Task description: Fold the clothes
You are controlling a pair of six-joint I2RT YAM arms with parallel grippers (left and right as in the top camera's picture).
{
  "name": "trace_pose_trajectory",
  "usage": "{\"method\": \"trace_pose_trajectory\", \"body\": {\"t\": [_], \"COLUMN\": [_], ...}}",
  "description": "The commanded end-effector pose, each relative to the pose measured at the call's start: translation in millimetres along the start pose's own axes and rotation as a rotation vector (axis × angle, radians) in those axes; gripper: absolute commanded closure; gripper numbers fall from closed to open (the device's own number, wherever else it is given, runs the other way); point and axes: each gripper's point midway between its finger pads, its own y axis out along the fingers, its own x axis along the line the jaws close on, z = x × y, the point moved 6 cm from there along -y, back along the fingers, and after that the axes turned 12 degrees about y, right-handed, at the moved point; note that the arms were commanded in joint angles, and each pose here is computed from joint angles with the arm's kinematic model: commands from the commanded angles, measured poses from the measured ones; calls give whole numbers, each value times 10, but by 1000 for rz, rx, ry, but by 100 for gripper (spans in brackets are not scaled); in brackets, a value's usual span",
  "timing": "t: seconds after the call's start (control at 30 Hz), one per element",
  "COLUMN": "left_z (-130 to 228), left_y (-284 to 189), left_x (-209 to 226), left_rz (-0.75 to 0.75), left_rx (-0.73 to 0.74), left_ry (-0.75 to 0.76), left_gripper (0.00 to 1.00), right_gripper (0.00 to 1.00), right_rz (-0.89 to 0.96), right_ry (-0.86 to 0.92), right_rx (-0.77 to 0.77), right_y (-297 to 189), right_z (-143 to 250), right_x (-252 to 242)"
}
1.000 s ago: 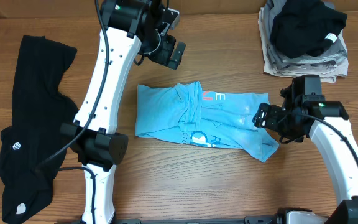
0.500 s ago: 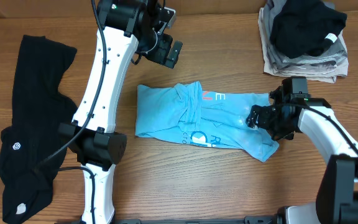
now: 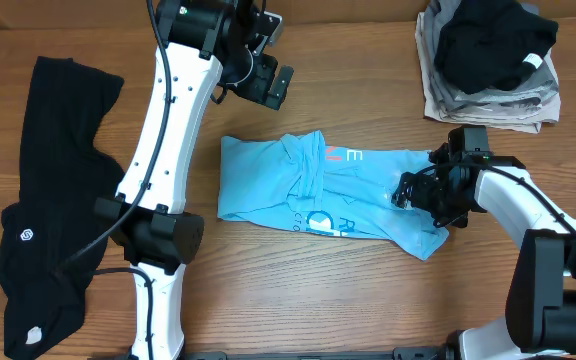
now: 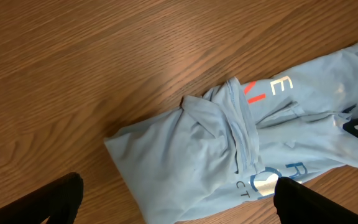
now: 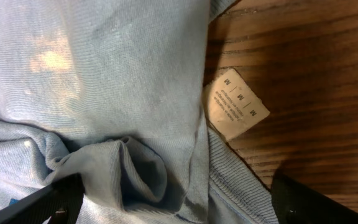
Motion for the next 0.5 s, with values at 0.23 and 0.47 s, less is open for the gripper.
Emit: {"method": "trace_pose_trajectory", "body": {"t": [0.23, 0.47], "left_z": [-10, -10], "left_y": [-70, -70], "left_x": [41, 41], "left_rz": [-30, -30], "left_rx": [-14, -15], "left_ry": [20, 20], "left_gripper": [0, 0], "right_gripper": [9, 30], "right_rz": [-6, -28], "right_ry": [6, 15], "right_rx": [15, 8], "right_y": [174, 191], "right_z": [58, 63], "right_x": [-66, 26]}}
